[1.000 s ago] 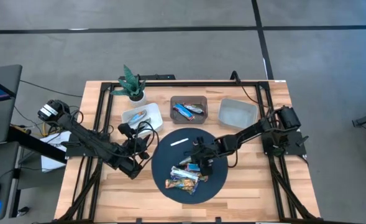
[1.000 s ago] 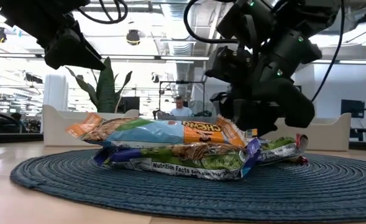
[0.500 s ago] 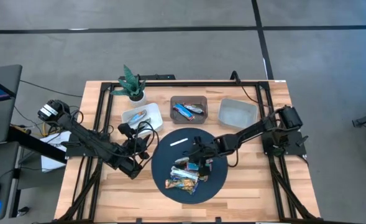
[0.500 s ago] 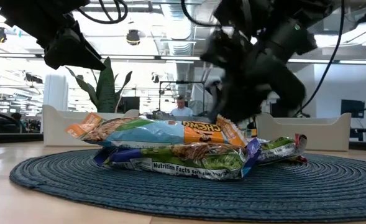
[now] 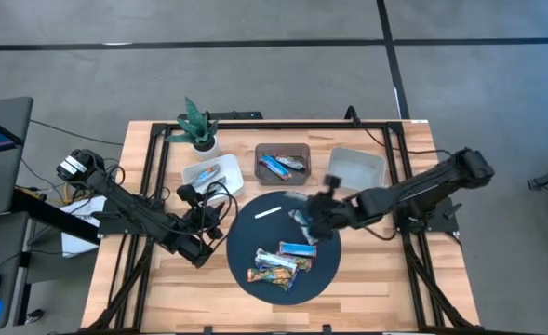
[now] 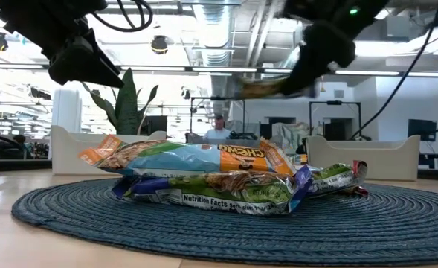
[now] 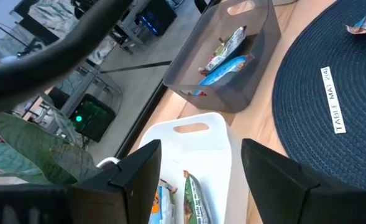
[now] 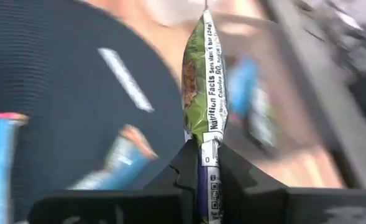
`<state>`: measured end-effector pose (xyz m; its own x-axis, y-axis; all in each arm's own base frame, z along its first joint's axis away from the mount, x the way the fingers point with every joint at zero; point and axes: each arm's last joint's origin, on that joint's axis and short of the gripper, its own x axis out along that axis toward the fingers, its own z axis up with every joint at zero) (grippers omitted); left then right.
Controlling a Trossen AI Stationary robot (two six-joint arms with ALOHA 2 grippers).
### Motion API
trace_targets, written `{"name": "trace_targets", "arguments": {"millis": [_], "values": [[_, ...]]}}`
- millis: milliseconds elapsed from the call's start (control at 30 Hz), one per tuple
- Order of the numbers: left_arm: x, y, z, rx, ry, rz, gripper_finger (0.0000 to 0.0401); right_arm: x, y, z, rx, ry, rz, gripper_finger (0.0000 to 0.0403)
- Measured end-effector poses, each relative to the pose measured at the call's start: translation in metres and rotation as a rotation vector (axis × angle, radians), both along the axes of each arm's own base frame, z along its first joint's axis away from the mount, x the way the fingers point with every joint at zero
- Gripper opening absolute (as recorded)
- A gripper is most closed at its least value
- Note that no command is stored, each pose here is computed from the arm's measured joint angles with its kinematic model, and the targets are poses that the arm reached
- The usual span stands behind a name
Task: Pick and place Granola Bars by type
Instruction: Put the top purple granola bar into the gray bin
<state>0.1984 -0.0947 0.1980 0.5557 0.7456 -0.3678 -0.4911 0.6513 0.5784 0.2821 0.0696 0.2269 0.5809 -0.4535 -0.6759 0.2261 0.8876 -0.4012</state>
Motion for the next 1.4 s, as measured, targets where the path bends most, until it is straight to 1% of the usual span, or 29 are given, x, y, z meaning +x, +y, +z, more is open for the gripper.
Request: {"name": "trace_targets", "arguments": {"millis": [133,200,333,467,633,833,900,1100,1300,1400], "values": [[0.0,0.0,0.0,-0.004,0.002,-0.001,0.0217,-0.032,-0.009,0.014,-0.051,0.024,-0.172,0.0041],[0.0,0.0,0.0,-0.003,0.003,-0.001,0.0217,-0.046,-0.015,0.017,-0.071,0.051,-0.256,0.0044],[0.0,0.0,0.0,-0.003,0.003,-0.001,0.0217,-0.071,-0.025,0.022,-0.128,0.107,-0.395,0.0035],[0.0,0.0,0.0,-0.002,0.003,-0.002,0.0217,-0.086,-0.03,0.022,-0.174,0.138,-0.49,0.0023],[0.0,0.0,0.0,-0.002,0.003,-0.002,0.0217,-0.095,-0.036,0.004,-0.205,0.194,-0.526,0.0029],[0.0,0.0,0.0,-0.001,0.003,-0.002,0.0217,-0.105,-0.054,-0.022,-0.231,0.262,-0.607,0.0037],[0.0,0.0,0.0,-0.001,0.003,-0.002,0.0217,-0.102,-0.059,-0.024,-0.212,0.258,-0.623,0.0034],[0.0,0.0,0.0,-0.001,0.001,-0.002,0.0217,-0.097,-0.062,-0.025,-0.208,0.257,-0.588,0.0024],[0.0,0.0,0.0,-0.002,0.0,-0.002,0.0217,-0.093,-0.064,-0.026,-0.144,0.238,-0.61,0.0035],[0.0,0.0,0.0,-0.002,0.001,-0.002,0.0217,-0.092,-0.067,-0.026,-0.13,0.229,-0.629,0.0038]]}}
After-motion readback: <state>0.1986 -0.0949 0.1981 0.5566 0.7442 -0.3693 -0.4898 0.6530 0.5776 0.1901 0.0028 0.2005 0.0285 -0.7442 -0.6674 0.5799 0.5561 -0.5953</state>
